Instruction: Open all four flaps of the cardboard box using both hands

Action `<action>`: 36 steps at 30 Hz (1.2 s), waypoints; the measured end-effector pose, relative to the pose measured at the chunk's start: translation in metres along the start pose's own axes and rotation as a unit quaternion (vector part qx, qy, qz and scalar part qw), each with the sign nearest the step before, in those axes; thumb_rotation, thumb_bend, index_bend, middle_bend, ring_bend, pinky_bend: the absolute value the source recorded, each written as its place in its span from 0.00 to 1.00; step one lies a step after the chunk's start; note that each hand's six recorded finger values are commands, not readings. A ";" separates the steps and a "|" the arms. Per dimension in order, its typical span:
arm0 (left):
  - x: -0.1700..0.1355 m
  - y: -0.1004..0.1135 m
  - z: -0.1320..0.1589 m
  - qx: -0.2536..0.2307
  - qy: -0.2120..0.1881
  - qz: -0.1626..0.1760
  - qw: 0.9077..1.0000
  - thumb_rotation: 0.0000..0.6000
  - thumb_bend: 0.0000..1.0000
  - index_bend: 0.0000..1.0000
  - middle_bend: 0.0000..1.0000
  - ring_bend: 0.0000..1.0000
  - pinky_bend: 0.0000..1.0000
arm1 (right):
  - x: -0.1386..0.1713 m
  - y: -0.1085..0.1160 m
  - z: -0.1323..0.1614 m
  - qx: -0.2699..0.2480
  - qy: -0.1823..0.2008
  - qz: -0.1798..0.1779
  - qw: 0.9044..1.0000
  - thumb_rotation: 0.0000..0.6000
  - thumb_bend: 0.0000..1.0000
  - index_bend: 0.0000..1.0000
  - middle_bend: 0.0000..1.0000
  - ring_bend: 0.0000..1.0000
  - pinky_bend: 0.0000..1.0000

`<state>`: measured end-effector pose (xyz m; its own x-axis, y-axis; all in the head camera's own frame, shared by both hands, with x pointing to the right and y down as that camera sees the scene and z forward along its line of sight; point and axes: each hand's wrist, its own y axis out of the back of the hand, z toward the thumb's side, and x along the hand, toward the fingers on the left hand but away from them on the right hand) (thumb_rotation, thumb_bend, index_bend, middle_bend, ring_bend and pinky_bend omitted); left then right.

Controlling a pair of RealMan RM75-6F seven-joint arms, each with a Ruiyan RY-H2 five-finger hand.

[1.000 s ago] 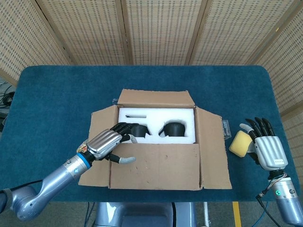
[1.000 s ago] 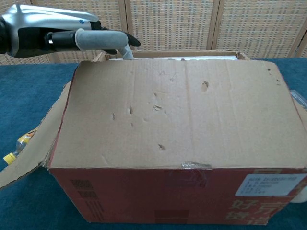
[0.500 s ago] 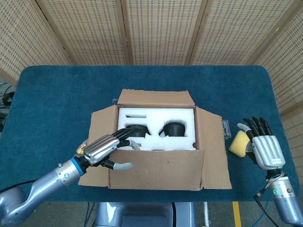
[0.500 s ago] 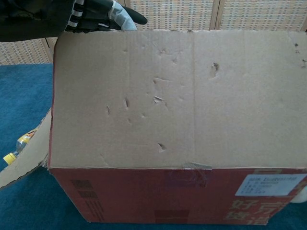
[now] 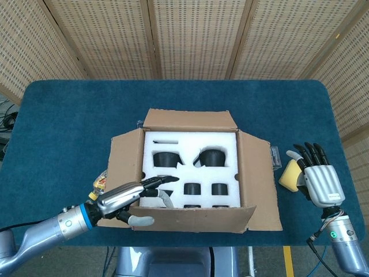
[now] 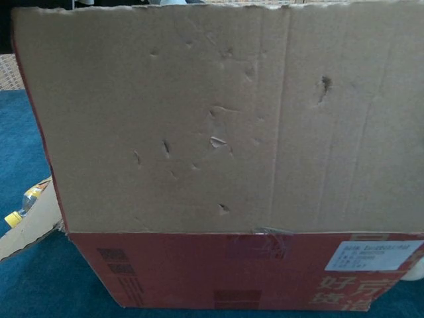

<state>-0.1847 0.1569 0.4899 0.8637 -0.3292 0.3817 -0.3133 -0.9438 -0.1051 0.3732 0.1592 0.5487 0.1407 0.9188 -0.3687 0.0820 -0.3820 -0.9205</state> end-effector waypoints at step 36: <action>-0.043 0.000 0.002 0.012 -0.024 -0.057 0.998 0.15 0.20 0.35 0.00 0.00 0.00 | 0.002 -0.001 -0.002 -0.002 -0.002 0.001 1.000 1.00 1.00 0.19 0.13 0.00 0.00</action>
<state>-0.2210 0.1706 0.4719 0.9107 -0.2210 0.3489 -0.2036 -0.9752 -0.0862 0.3754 0.1611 0.5491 0.1362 0.9187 -0.3706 0.0852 -0.3836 -0.9196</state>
